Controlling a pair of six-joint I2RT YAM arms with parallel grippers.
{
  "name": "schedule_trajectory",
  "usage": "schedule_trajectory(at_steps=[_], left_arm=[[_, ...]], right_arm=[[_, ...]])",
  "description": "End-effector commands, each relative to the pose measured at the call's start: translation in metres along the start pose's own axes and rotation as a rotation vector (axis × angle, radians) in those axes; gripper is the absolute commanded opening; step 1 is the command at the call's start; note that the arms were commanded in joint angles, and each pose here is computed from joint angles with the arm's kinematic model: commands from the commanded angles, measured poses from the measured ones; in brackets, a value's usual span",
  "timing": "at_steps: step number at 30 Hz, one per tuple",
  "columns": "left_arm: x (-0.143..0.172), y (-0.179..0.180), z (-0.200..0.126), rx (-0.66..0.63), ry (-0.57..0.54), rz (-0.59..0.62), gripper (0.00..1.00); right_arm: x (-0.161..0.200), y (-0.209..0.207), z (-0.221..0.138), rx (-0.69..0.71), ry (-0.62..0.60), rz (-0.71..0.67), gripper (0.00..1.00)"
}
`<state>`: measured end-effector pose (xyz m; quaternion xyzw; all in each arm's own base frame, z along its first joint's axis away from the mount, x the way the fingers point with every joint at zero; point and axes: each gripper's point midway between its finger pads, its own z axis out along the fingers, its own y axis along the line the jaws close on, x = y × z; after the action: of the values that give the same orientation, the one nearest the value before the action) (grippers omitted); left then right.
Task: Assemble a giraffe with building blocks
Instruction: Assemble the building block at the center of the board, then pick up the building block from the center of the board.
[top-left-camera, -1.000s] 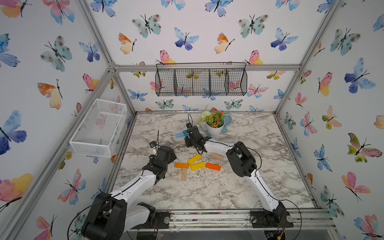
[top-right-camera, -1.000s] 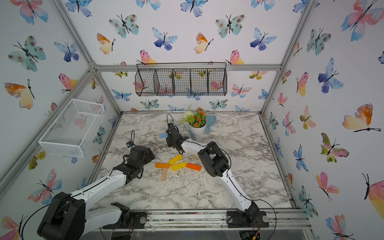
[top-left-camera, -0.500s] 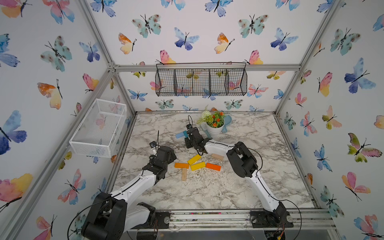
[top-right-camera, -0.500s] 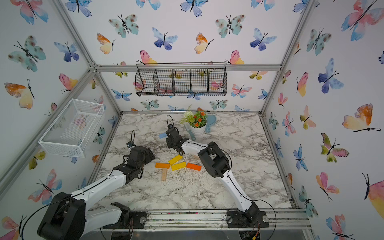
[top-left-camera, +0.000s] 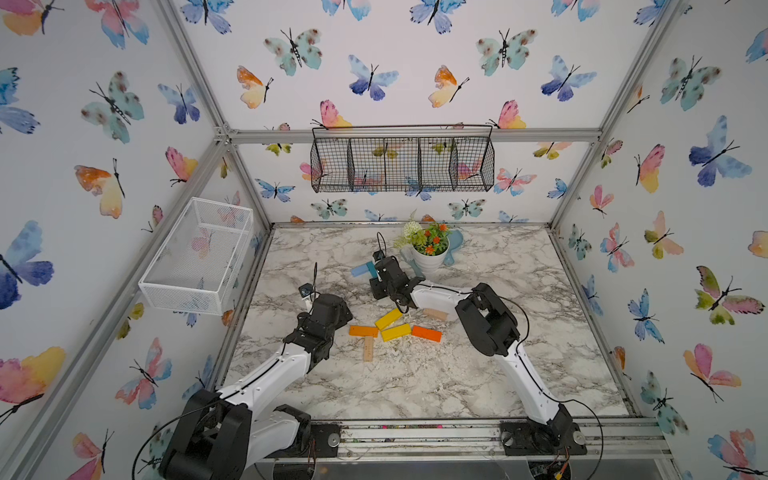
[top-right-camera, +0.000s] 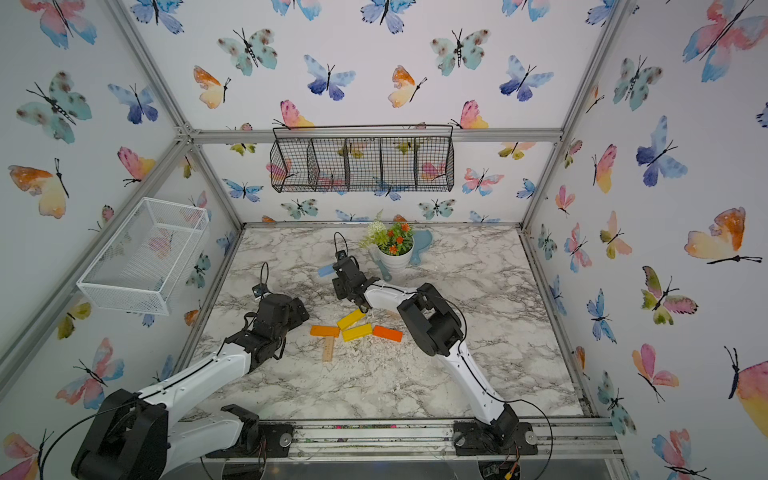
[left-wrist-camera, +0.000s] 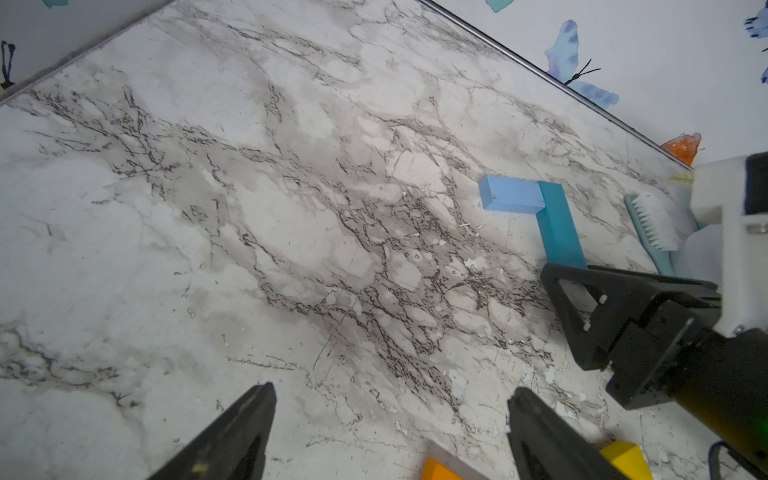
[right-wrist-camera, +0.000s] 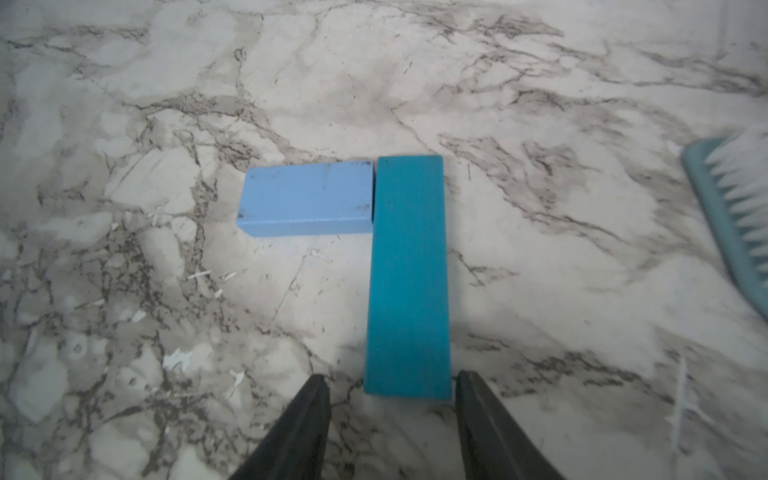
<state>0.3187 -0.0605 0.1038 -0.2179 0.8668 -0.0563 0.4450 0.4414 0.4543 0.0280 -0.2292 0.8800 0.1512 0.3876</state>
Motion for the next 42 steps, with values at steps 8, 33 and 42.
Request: schedule_trajectory(at_steps=[8,33,42], left_arm=[[0.016,-0.040,-0.006,0.243,0.043,0.059,0.92],[0.124,-0.142,0.013,0.336,0.254,0.724,0.85],[0.136,-0.137,0.038,0.247,0.306,0.795,0.76]], right_arm=[[0.033,-0.017,-0.094,-0.003,0.094,-0.049,0.57],[0.053,-0.125,-0.246,0.391,-0.176,-0.035,0.74],[0.054,-0.125,-0.263,0.353,-0.242,0.008,0.74]])
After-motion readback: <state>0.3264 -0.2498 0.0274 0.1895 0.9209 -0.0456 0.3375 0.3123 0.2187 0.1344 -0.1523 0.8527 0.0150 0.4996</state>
